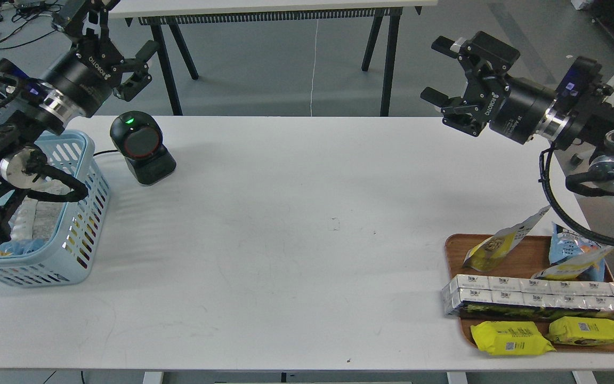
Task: Scan snack and place in basket
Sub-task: 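Move the right gripper over the wooden tray toward the snack bag, then lower the right gripper and grasp the yellow-and-white snack bag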
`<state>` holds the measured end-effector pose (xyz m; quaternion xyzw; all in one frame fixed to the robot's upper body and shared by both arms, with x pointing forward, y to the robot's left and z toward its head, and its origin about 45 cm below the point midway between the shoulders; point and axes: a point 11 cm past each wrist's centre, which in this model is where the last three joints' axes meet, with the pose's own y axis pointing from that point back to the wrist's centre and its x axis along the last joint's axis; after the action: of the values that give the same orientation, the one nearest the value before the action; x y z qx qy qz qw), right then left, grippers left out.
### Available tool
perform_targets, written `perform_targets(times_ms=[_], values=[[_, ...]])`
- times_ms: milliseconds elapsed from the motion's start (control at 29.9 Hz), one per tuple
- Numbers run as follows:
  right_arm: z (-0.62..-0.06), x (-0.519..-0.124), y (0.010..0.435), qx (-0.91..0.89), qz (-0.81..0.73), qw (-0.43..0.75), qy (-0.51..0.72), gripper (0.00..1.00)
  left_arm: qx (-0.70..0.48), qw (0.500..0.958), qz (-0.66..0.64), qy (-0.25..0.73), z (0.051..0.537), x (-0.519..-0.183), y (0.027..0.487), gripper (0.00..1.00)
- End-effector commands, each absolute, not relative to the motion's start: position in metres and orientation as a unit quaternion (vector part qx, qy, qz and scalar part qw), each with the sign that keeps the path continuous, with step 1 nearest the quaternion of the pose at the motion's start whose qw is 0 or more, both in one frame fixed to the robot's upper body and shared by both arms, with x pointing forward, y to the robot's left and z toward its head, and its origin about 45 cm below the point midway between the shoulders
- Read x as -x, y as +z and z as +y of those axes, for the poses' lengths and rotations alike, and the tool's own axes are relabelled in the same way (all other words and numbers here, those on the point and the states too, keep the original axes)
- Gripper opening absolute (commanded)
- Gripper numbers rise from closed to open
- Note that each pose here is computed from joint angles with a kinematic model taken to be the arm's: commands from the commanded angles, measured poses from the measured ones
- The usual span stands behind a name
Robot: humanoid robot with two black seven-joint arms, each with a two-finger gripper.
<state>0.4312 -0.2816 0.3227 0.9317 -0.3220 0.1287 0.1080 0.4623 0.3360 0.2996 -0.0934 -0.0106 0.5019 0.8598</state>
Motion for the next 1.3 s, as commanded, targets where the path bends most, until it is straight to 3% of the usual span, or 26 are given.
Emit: perform_targets(times_ms=[0,334,568,802,969,1270], values=[[-0.291,-0.436,0.348,-0.907,-0.272,0.224,0.230,0.99,0.093,0.861,-0.010,0.501,0.335,-0.462,0.299,1.00],[-0.280,-0.439,0.387,-0.754,-0.080,0.459,0.463,0.99,0.097,0.861,-0.016,0.499,0.334,-0.465,0.306,1.00],[-0.282,-0.391,0.374,-0.606,0.093,0.540,0.577,0.99,0.092,0.860,-0.015,0.502,0.337,-0.464,0.303,1.00],[-0.309,-0.332,0.365,-0.570,0.141,0.552,0.592,0.98,0.087,0.856,-0.017,0.508,0.342,-0.464,0.301,1.00],[-0.343,-0.317,0.348,-0.554,0.153,0.589,0.568,0.98,0.086,0.856,-0.018,0.509,0.342,-0.465,0.301,1.00],[-0.357,-0.301,0.314,-0.584,0.172,0.593,0.527,0.98,0.084,0.854,-0.017,0.514,0.345,-0.465,0.300,1.00]])
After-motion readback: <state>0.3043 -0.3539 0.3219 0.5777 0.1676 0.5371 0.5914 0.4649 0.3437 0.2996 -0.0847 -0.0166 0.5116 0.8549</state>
